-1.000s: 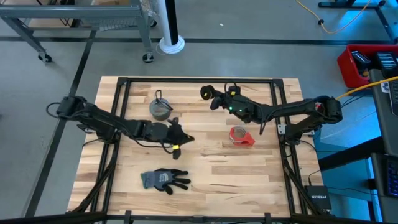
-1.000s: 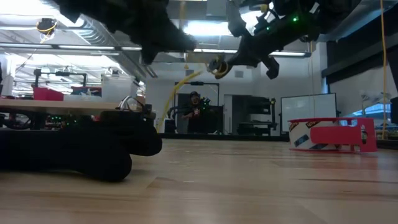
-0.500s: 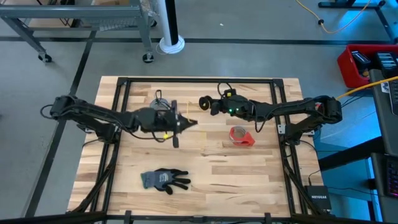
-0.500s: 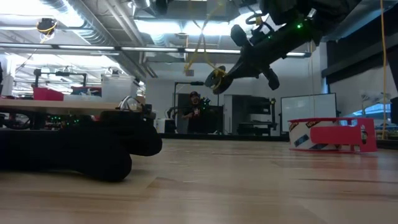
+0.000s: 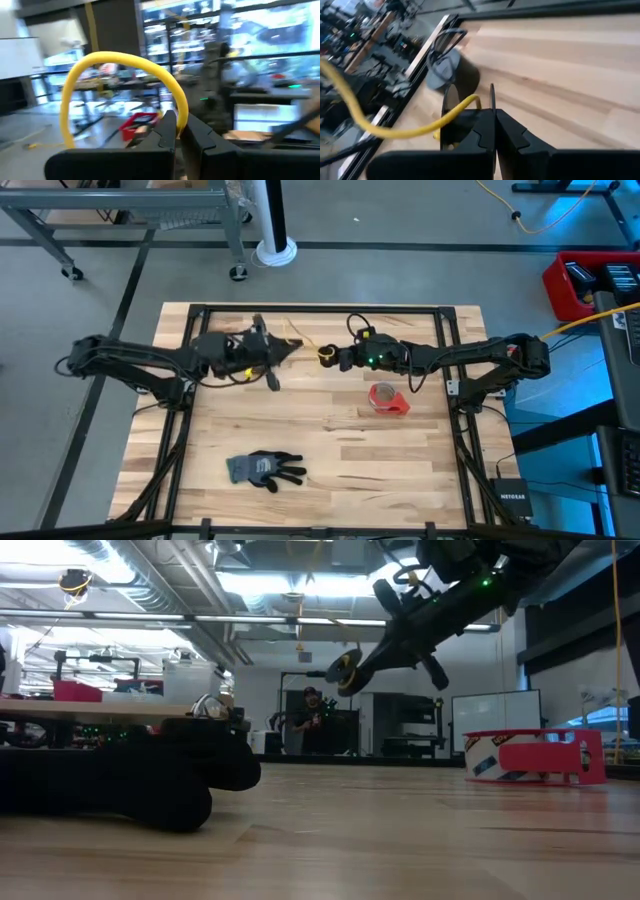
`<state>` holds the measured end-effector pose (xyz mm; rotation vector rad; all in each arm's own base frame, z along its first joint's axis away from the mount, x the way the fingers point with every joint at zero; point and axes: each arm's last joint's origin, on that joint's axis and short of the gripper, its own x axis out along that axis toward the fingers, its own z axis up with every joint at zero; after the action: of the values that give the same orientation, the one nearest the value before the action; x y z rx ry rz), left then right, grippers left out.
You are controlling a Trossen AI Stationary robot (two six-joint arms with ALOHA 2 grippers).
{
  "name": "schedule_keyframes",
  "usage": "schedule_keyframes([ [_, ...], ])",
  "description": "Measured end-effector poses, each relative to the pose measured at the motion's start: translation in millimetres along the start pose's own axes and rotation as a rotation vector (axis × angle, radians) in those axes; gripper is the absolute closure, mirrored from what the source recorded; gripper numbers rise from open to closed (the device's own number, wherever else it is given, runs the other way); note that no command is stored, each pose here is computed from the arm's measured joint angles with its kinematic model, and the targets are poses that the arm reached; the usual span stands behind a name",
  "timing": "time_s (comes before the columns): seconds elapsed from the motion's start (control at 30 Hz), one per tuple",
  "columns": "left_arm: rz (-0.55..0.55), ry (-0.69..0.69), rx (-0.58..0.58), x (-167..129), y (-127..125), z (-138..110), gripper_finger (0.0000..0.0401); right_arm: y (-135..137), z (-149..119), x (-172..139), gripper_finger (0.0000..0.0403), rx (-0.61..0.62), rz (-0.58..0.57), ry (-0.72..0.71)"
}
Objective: Coil cords
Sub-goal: Uncoil the yellow wire from the spool
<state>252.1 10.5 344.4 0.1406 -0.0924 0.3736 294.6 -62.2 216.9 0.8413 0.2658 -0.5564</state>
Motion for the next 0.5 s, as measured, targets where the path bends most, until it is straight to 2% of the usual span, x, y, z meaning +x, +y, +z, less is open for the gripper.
schedule_keyframes([
  [0.2, 0.261, 0.215, 0.112, -26.5, 22.4, -2.2, 0.0401, 0.8, -0.2, 0.0, 0.0402, 0.043, 0.019, 0.016],
  [0.27, 0.328, 0.268, 0.107, -40.4, 29.4, -0.9, 0.0401, 1.4, 0.6, 0.0, 0.0402, 0.045, 0.025, 0.006],
  [0.43, 0.395, 0.384, 0.013, -76.2, 43.2, -3.1, 0.0401, 4.5, 3.8, -0.2, 0.0402, 0.051, 0.05, -0.035],
  [0.5, 0.476, 0.43, -0.006, -89.5, 49.1, -6.4, 0.0401, 7.7, 5.8, -0.5, 0.0402, 0.053, 0.092, -0.043],
])
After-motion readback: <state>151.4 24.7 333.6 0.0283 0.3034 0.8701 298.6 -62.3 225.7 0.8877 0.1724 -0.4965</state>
